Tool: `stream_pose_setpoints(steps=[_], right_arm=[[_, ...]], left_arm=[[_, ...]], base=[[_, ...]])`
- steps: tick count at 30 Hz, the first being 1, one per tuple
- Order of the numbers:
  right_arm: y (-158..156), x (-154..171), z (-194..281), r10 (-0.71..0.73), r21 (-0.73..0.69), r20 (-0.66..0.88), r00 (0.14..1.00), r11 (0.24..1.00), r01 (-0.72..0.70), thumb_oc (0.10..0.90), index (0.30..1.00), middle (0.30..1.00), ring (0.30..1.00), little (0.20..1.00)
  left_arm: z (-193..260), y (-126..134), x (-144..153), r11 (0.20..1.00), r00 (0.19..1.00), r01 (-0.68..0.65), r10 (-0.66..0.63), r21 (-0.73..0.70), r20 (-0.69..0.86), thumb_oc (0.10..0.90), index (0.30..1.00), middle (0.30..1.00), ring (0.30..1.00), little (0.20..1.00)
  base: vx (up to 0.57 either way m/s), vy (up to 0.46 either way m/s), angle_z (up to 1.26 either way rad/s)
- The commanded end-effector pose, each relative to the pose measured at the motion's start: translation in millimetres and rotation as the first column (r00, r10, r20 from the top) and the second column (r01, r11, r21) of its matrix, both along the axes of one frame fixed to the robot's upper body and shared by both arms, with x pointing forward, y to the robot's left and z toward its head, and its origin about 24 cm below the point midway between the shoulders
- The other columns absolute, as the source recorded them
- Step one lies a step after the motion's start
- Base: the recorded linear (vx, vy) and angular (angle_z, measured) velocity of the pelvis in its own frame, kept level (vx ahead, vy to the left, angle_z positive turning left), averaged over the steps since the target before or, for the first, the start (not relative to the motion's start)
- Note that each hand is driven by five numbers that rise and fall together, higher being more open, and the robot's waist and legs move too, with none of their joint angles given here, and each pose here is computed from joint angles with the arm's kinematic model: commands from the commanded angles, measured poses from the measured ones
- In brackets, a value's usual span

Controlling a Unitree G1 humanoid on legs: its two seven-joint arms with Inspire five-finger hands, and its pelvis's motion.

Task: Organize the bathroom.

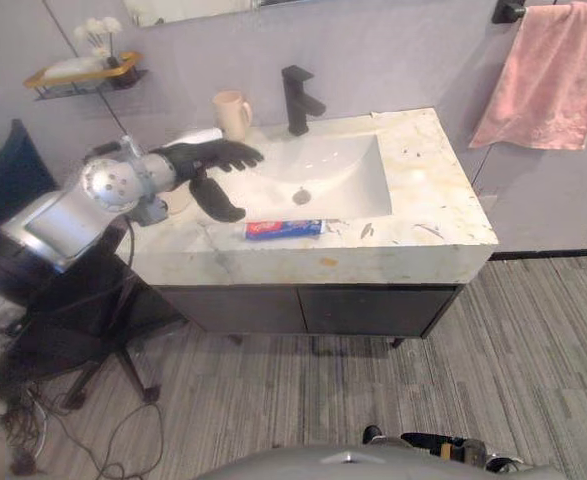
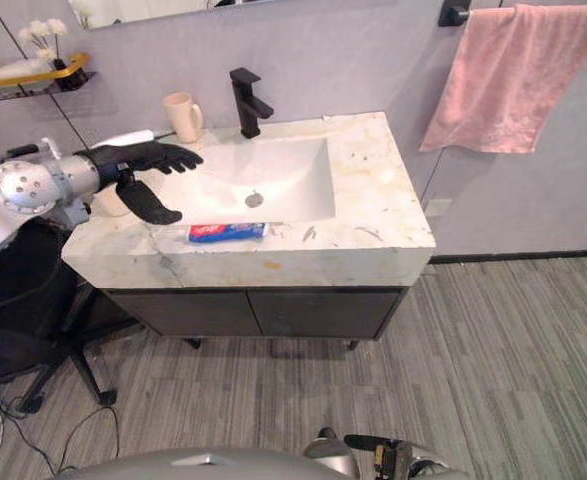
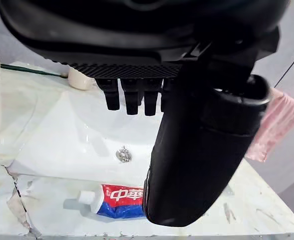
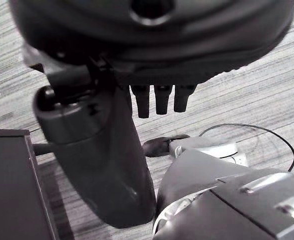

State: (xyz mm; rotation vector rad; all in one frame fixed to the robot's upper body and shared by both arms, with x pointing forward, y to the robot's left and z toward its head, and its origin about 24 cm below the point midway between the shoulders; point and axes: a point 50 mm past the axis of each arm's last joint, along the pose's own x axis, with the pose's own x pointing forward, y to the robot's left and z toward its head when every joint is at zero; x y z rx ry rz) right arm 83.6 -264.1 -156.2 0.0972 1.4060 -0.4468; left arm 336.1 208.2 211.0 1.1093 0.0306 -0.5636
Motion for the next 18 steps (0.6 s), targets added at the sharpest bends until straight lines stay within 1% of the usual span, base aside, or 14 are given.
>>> stream_pose_setpoints(steps=[1, 2, 4, 9, 12, 18], right_arm=[[-13, -9, 3, 0.075, -0.041, -0.072, 0.995, 0.996, -0.078, 0.8, 0.9, 0.9, 0.9, 0.9], [-13, -9, 2, 0.084, -0.042, -0.074, 0.994, 0.995, -0.087, 0.8, 0.9, 0.9, 0.9, 0.9], [-14, -8, 3, 0.098, -0.043, -0.077, 0.992, 0.994, -0.102, 0.8, 0.9, 0.9, 0.9, 0.9], [-15, -5, 4, 0.13, -0.048, -0.076, 0.989, 0.99, -0.134, 0.8, 0.9, 0.9, 0.9, 0.9], [-16, -4, 5, 0.14, -0.053, -0.075, 0.987, 0.988, -0.144, 0.8, 0.9, 0.9, 0.9, 0.9], [-17, -2, 6, 0.168, -0.061, -0.074, 0.983, 0.983, -0.173, 0.8, 0.9, 0.9, 0.9, 0.9]], left_arm=[[86, 11, 8, 0.998, 0.962, -0.062, 0.065, -0.022, 0.267, 0.8, 0.9, 0.9, 0.9, 0.9], [73, 11, 13, 0.996, 0.968, -0.093, 0.087, 0.014, 0.235, 0.8, 0.9, 0.9, 0.9, 0.9], [59, 13, 18, 0.992, 0.973, -0.117, 0.107, 0.038, 0.202, 0.8, 0.9, 0.9, 0.9, 0.9], [27, 14, 26, 0.987, 0.977, -0.157, 0.15, 0.032, 0.153, 0.8, 0.9, 0.9, 0.9, 0.9], [10, 18, 28, 0.983, 0.978, -0.177, 0.169, 0.058, 0.119, 0.8, 0.9, 0.9, 0.9, 0.9], [-26, 18, 31, 0.971, 0.973, -0.209, 0.195, 0.117, 0.121, 0.8, 0.9, 0.9, 0.9, 0.9]], base=[[0.02, 0.015, -0.1], [0.02, 0.008, -0.11], [0.04, 0.014, -0.14], [0.02, 0.006, -0.04], [0.01, 0.013, -0.05], [0.01, 0.01, -0.09]])
